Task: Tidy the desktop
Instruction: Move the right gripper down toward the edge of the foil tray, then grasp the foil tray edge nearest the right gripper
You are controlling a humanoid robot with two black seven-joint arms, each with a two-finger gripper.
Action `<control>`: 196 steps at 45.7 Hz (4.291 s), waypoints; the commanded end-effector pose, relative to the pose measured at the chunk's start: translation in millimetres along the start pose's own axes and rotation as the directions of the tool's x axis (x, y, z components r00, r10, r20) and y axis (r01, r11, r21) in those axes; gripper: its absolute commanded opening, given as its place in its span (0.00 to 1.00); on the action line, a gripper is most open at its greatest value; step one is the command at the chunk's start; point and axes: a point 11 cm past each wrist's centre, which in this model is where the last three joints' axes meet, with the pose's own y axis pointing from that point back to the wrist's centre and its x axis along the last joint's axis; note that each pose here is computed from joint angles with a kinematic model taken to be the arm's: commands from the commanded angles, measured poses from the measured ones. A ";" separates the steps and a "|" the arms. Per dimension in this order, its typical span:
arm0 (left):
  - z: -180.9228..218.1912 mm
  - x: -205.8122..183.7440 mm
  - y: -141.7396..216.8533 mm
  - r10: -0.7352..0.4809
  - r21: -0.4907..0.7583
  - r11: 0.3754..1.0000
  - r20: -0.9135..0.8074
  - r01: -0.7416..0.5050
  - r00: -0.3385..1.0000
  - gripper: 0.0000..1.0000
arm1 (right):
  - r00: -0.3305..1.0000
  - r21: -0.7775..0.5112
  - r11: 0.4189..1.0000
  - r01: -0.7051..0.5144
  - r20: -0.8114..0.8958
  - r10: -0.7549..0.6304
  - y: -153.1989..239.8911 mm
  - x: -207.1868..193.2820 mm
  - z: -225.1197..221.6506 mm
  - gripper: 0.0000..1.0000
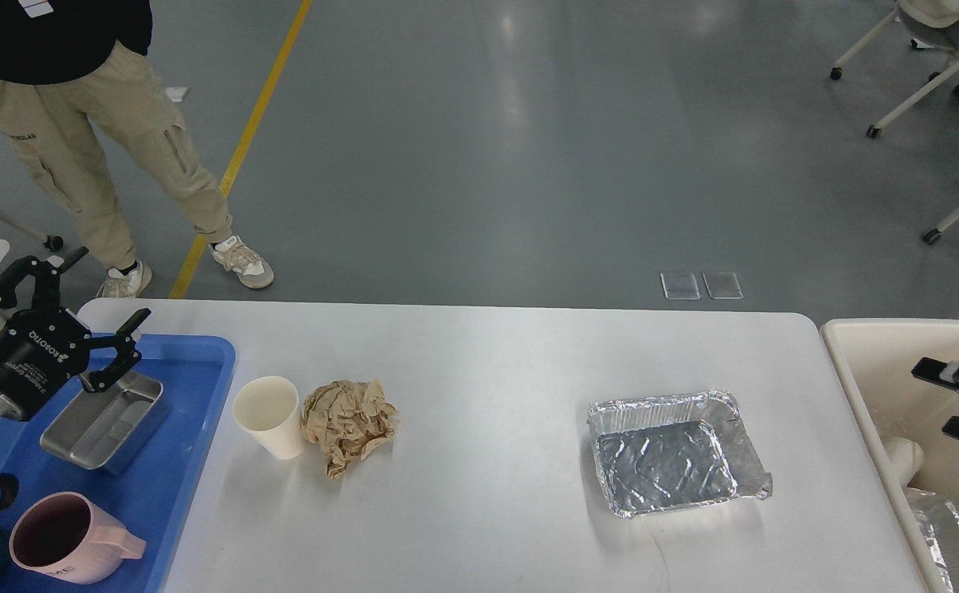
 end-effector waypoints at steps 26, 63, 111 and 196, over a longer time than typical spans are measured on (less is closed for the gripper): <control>-9.9 -9.9 -9.0 -0.038 0.023 0.999 -0.006 0.038 0.999 0.97 | 0.995 -0.090 0.992 -0.086 -0.048 0.082 33.7 27.7 5.7 1.00; -2.4 -2.1 1.7 -0.027 -0.004 1.000 -0.004 0.027 1.000 0.97 | 0.846 0.044 0.970 0.240 -0.499 -0.187 -58.6 -27.2 35.8 1.00; 0.0 19.4 33.6 0.028 -0.041 0.999 -0.023 -0.029 0.999 0.97 | 0.810 -0.015 0.947 0.321 -0.513 -0.283 -160.1 -75.5 73.5 1.00; -2.3 22.1 39.1 0.037 -0.050 0.998 -0.033 -0.039 0.999 0.97 | 0.731 0.021 0.922 0.386 -0.617 -0.291 -189.9 -152.6 104.9 0.82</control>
